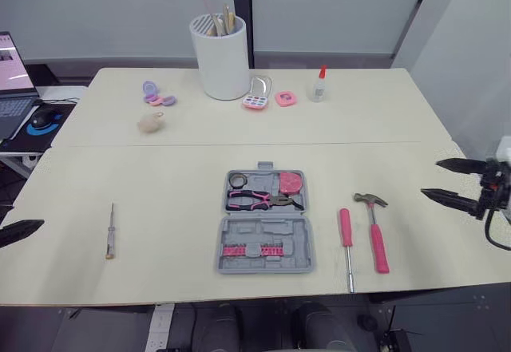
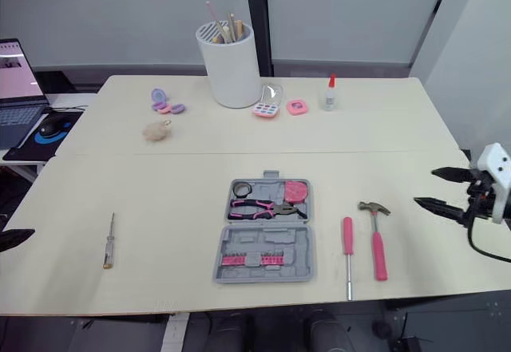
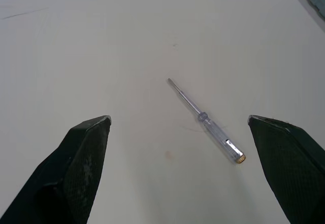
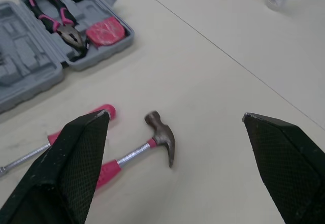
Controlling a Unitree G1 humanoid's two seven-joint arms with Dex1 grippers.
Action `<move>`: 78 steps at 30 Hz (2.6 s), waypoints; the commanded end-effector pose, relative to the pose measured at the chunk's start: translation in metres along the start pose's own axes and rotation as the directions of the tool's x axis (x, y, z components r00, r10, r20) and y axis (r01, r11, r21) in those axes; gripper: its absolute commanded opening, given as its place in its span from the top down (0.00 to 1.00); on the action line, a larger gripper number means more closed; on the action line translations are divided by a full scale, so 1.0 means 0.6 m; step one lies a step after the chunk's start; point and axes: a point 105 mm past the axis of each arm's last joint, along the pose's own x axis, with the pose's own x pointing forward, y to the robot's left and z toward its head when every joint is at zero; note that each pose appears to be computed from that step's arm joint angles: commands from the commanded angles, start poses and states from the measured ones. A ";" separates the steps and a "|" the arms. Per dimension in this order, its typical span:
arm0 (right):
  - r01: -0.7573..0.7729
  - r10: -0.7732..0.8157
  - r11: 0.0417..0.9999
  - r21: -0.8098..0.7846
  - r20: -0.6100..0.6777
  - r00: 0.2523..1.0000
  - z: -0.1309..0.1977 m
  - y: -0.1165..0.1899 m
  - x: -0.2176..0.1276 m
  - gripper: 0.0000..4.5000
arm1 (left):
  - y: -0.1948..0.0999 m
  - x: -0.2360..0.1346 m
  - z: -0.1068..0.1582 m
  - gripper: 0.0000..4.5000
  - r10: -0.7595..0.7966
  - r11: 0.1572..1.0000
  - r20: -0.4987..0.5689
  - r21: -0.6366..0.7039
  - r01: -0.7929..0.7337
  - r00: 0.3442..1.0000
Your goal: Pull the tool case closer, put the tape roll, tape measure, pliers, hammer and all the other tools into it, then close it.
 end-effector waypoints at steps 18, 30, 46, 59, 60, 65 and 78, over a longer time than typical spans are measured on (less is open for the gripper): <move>-0.490 0.646 0.762 -0.424 0.445 0.620 0.303 0.225 0.178 0.01 | -0.158 -0.073 -0.119 0.00 0.178 0.966 0.021 -0.193 -0.170 0.984; -0.451 0.606 0.792 -0.411 0.445 0.659 0.295 0.215 0.181 0.01 | -0.126 0.005 -0.057 0.00 0.341 0.932 0.166 -0.187 -0.310 0.925; -0.340 0.487 0.867 -0.363 0.475 0.733 0.298 0.201 0.178 0.01 | -0.128 0.192 -0.094 0.00 0.446 0.876 0.025 -0.215 -0.431 0.895; -0.335 0.482 0.868 -0.366 0.461 0.745 0.299 0.203 0.172 0.01 | -0.120 0.228 -0.095 0.00 0.486 0.852 -0.007 -0.219 -0.476 0.874; -0.335 0.482 0.868 -0.366 0.460 0.746 0.300 0.203 0.172 0.00 | -0.119 0.227 -0.100 0.08 0.493 0.847 -0.020 -0.218 -0.485 0.870; -0.329 0.465 0.880 -0.344 0.475 0.747 0.304 0.196 0.171 0.00 | -0.115 0.227 -0.104 0.41 0.512 0.834 -0.026 -0.223 -0.504 0.859; -0.339 0.469 0.878 -0.339 0.460 0.754 0.297 0.200 0.171 0.00 | -0.104 0.218 -0.095 0.95 0.528 0.829 -0.016 -0.204 -0.520 0.849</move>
